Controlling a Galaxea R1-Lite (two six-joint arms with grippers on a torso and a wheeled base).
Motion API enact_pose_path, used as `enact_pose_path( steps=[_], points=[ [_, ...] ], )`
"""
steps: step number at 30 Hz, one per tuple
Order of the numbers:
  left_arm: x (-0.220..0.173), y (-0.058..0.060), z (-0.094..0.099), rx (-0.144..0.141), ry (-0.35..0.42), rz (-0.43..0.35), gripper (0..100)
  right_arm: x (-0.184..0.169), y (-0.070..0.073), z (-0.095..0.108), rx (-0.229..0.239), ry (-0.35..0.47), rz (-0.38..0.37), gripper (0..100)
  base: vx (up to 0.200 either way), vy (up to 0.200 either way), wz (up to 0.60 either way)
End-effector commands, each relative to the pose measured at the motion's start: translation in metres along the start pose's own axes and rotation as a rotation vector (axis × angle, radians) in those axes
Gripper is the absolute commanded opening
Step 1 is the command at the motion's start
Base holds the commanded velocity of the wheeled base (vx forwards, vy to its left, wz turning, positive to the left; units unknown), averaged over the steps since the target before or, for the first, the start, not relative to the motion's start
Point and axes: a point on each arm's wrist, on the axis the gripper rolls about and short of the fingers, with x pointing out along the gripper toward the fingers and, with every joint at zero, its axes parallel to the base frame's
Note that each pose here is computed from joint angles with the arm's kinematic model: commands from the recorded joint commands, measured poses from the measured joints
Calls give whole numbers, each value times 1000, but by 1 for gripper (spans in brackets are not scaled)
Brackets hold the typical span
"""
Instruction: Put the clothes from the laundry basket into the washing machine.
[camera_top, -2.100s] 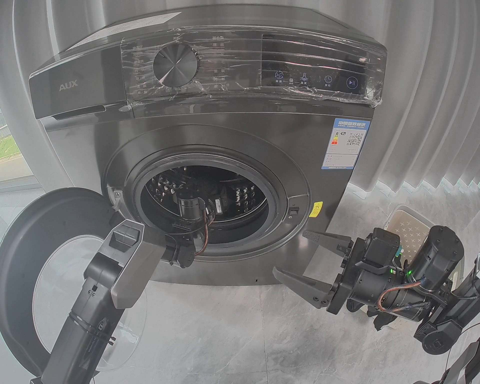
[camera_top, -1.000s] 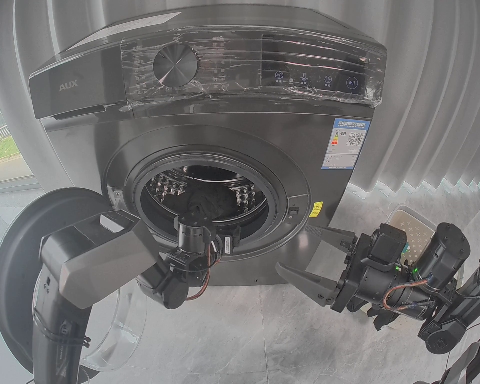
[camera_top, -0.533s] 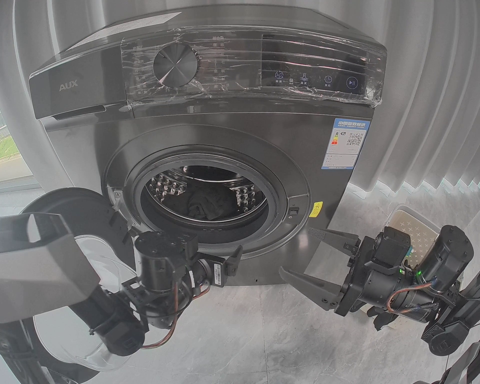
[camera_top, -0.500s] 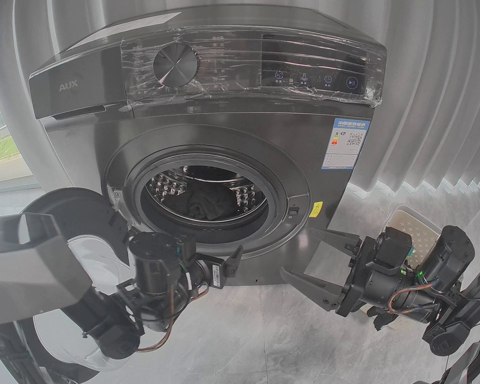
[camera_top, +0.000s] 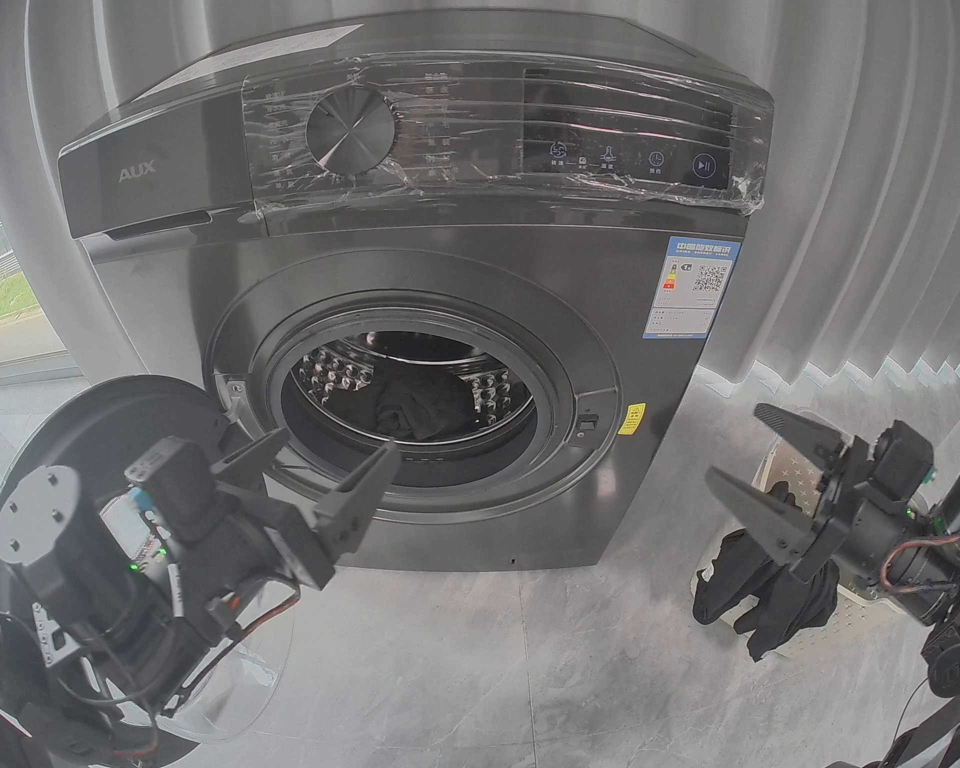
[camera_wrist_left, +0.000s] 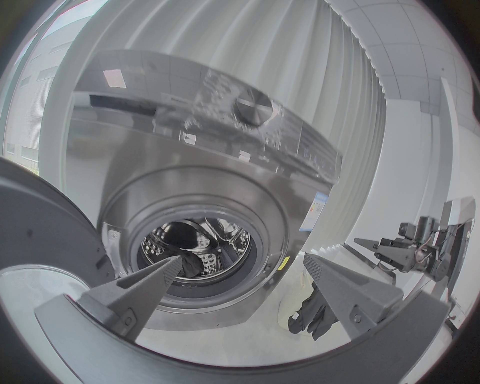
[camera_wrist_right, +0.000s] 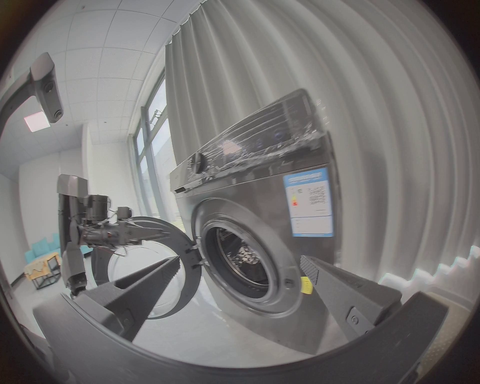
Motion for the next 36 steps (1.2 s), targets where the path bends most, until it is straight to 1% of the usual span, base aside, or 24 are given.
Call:
enact_pose_path(
  steps=[1, 3, 6, 10, 11, 12, 13, 14, 15, 16, 17, 18, 19, 21, 22, 23, 25, 28, 30, 32, 34, 36],
  points=[
    [-47, 13, 21, -41, -95, -13, 100, -45, -8, 21, -60, -72, -134, 100, 0, 0, 0],
    [-56, 19, 16, -22, -83, 21, 100, -55, -10, 23, -69, -76, -169, 100, 0, 0, 0],
    [-67, 30, 10, 15, -69, 109, 100, -68, -13, 28, -89, -89, -236, 100, 0, 0, 0],
    [-82, 40, 13, 15, -100, 160, 100, -86, -10, 34, -108, -105, -288, 100, 0, 0, 0],
    [-83, 40, 13, 15, -101, 161, 100, -87, -10, 34, -110, -107, -291, 100, 0, 0, 0],
    [-88, 46, 9, 31, -83, 198, 100, -94, -8, 35, -116, -109, -312, 100, 0, 0, 0],
    [-92, 50, 6, 41, -68, 221, 100, -99, -7, 36, -119, -109, -323, 100, 0, 0, 0],
    [-92, 51, 5, 44, -65, 228, 100, -100, -6, 36, -121, -110, -329, 100, 0, 0, 0],
    [-97, 54, 3, 58, -56, 248, 100, -104, -6, 36, -126, -107, -346, 100, 0, 0, 0],
    [-100, 57, 3, 79, -49, 268, 100, -108, -4, 37, -137, -113, -362, 100, 0, 0, 0],
    [-102, 58, 3, 85, -46, 278, 100, -112, -3, 38, -156, -122, -372, 100, 0, 0, 0],
    [-102, 58, 3, 85, -46, 278, 100, -112, -3, 38, -156, -122, -372, 100, 0, 0, 0],
    [-108, 61, 5, 87, -56, 304, 100, -117, -1, 38, -184, -133, -388, 100, 0, 0, 0],
    [-114, 63, 6, 87, -66, 321, 100, -122, 2, 37, -193, -143, -395, 100, 0, 0, 0],
    [-117, 64, 5, 93, -53, 329, 100, -122, 2, 37, -193, -143, -395, 100, 0, 0, 0],
    [-120, 65, 4, 99, -40, 336, 100, -127, 6, 36, -200, -154, -392, 100, 0, 0, 0],
    [-127, 68, 2, 111, -19, 362, 100, -130, 8, 34, -204, -162, -390, 100, 0, 0, 0],
    [-139, 71, 0, 118, -7, 385, 100, -135, 11, 32, -209, -165, -393, 100, 0, 0, 0],
    [-148, 71, -1, 117, -21, 393, 100, -140, 15, 32, -214, -173, -392, 100, -200, 0, 0],
    [-156, 73, -1, 117, -35, 426, 100, -145, 19, 31, -216, -175, -395, 100, -200, 0, 0],
    [-164, 74, -2, 119, -47, 443, 100, -150, 22, 30, -216, -171, -397, 100, -200, 0, 0],
    [-171, 74, -4, 127, -54, 429, 100, -154, 26, 29, -219, -176, -397, 100, 0, 0, 0]
  ],
)
